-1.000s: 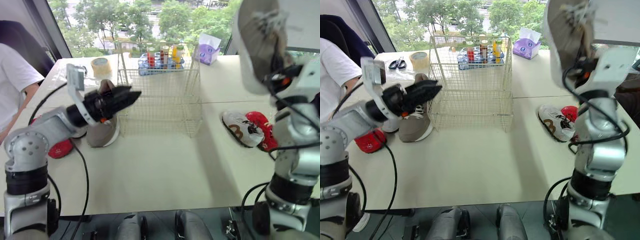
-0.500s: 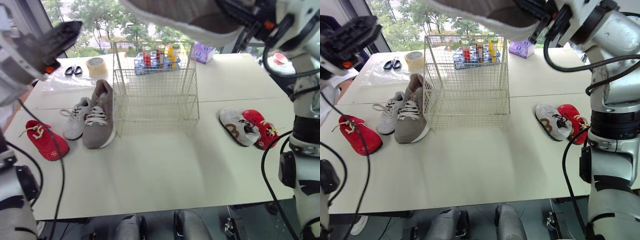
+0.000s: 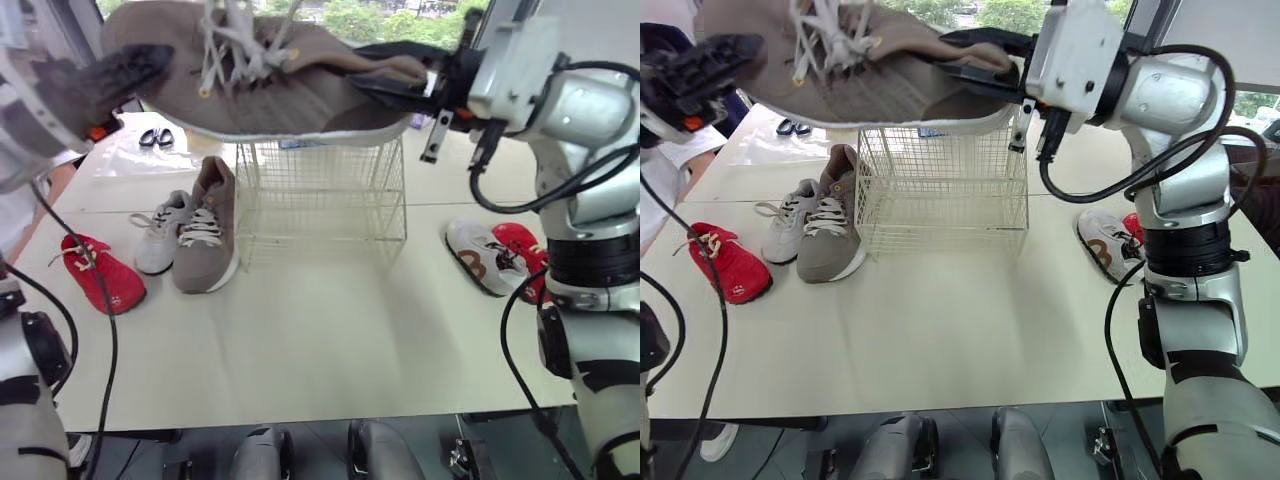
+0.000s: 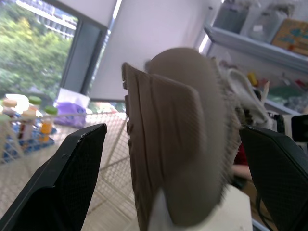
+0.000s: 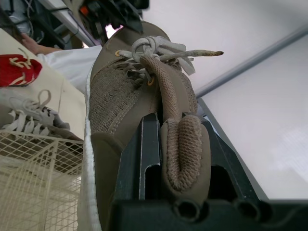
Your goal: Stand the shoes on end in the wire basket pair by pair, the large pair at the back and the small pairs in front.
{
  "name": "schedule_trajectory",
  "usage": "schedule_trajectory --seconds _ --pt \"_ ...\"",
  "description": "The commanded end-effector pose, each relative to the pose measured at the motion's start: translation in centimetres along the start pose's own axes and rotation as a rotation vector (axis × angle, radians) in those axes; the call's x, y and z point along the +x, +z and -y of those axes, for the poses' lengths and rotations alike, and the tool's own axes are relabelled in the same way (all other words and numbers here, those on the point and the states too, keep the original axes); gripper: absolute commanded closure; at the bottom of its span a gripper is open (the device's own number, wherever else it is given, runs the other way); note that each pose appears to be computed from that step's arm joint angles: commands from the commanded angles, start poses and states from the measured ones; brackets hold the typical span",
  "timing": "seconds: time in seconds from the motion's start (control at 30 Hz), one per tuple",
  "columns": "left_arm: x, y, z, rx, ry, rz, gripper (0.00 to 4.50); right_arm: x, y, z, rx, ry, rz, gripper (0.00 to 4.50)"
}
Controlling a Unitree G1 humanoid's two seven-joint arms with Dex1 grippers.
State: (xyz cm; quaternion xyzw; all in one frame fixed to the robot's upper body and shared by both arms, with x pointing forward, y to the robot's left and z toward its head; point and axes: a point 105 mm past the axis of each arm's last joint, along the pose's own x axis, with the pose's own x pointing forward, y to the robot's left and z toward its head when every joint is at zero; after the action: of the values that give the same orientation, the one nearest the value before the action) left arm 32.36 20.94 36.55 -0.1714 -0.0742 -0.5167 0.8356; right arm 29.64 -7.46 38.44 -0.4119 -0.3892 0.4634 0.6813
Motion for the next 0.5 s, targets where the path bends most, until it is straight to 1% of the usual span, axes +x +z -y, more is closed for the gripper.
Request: schedule_trajectory --seconds 0.03,0.2,0.23,0.27,0.33,0.4,0.43,0.5 --pt "0.2 0.7 0.9 0.032 -0.074 -0.005 0.86 -0.4 1.8 1.1 -0.091 -0.028 0.033 4.25" --pt "0.5 0.8 1.2 0.011 -0.115 0.0 3.35 -0.6 1.8 0.7 -0.095 -0.009 0.017 4.25" --pt "0.6 0.8 1.1 0.009 -0.113 -0.001 3.7 -0.6 1.8 0.7 -0.09 -0.006 0.014 4.25" --pt "0.6 0.8 1.1 0.009 -0.109 0.004 3.87 -0.7 1.7 0.6 -0.08 -0.005 0.009 4.25" --pt "0.7 0.7 1.0 -0.004 -0.112 0.019 3.87 -0.8 1.3 0.3 -0.047 0.009 -0.019 4.25" --pt "0.5 0.8 0.9 -0.026 -0.11 0.057 3.88 -1.1 0.8 0.3 0.025 -0.006 -0.047 3.26" --pt "0.4 0.8 0.8 -0.032 -0.1 0.078 3.88 -1.3 0.6 0.4 0.08 -0.027 -0.047 2.84" --pt "-0.3 1.0 0.4 -0.07 -0.084 0.155 3.88 -2.0 0.5 1.8 0.183 -0.131 -0.037 1.87"
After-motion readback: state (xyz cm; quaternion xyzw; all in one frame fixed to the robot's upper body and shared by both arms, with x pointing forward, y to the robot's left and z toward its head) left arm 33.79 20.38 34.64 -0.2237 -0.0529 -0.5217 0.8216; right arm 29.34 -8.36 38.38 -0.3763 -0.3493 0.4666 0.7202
